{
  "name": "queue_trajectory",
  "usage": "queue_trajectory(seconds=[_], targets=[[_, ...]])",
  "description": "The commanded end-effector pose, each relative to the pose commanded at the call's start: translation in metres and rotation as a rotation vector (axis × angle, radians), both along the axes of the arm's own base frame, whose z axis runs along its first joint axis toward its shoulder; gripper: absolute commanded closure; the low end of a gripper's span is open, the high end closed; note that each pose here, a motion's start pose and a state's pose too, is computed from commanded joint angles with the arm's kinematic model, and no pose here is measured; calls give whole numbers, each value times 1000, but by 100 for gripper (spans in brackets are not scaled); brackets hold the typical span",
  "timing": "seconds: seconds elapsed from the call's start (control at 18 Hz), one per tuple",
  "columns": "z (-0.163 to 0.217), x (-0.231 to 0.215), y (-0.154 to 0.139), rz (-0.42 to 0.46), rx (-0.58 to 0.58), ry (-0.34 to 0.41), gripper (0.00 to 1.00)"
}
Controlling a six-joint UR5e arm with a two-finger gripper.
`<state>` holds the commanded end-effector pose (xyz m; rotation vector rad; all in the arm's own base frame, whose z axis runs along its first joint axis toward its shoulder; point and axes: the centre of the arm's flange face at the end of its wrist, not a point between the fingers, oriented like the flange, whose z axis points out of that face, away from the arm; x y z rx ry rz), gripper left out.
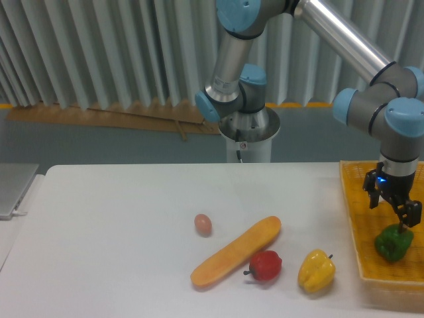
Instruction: Place the red pepper on the table
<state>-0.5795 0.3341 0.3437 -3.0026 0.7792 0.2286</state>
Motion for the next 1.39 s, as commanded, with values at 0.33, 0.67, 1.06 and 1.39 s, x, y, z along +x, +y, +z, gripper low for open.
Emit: queue_trajectory(seconds=[0.33,0.67,1.06,1.39], targets=[[-9,-20,-9,12,1,11,0],[-22,-26,-10,20,-1,4,0],[-50,-28,-9,27,-10,-16,0],[-57,-29,-7,27,-13,-27,0]])
